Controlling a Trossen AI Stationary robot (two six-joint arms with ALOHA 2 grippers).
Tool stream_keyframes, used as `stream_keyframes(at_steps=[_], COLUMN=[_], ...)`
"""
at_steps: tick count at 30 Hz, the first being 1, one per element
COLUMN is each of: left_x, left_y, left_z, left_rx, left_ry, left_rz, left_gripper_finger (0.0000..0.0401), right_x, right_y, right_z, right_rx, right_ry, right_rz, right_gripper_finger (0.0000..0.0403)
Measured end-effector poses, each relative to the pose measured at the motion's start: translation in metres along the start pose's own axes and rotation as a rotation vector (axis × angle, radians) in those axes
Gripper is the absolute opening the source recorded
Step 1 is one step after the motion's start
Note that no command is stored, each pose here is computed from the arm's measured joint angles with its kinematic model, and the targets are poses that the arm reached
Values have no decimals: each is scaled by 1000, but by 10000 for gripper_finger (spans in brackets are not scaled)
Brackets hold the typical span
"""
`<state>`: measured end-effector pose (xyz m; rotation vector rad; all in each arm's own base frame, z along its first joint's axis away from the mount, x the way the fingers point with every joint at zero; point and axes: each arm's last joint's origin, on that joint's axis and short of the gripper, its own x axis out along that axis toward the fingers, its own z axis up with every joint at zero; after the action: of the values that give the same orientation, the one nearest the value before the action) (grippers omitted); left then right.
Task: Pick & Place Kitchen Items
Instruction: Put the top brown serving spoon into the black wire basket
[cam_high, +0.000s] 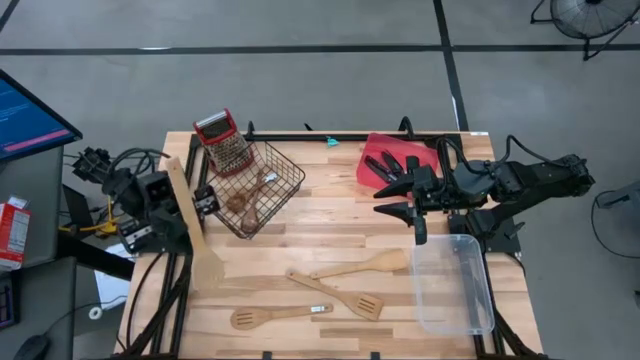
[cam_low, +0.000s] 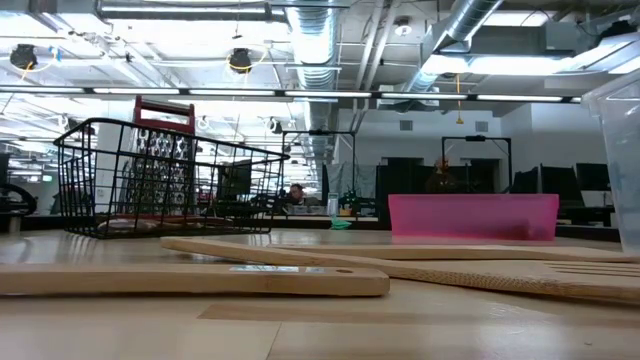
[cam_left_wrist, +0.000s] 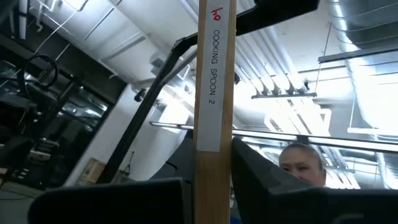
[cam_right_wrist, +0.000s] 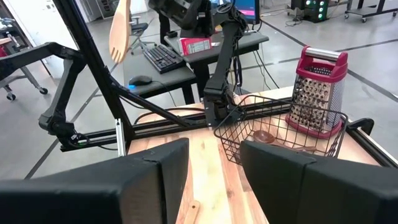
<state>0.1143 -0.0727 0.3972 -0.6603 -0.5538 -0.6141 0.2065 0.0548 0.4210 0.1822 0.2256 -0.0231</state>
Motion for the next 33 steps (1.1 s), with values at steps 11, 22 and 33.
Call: stream_keyframes(at_steps=[11,22,33], left_x=[1,10,4], left_y=[4,30,55], left_z=[-1,-25,-48], left_rx=[93,616,1107], left_ry=[-32,23,364], left_rz=[97,687,1509], left_gripper_finger=[46,46,47], right_x=[0,0,0], right_y=[0,0,0], right_z=[0,0,0], right_rx=[0,0,11], right_ry=[0,0,-1], right_rz=[-1,-1,-1], right_gripper_finger=[161,161,161])
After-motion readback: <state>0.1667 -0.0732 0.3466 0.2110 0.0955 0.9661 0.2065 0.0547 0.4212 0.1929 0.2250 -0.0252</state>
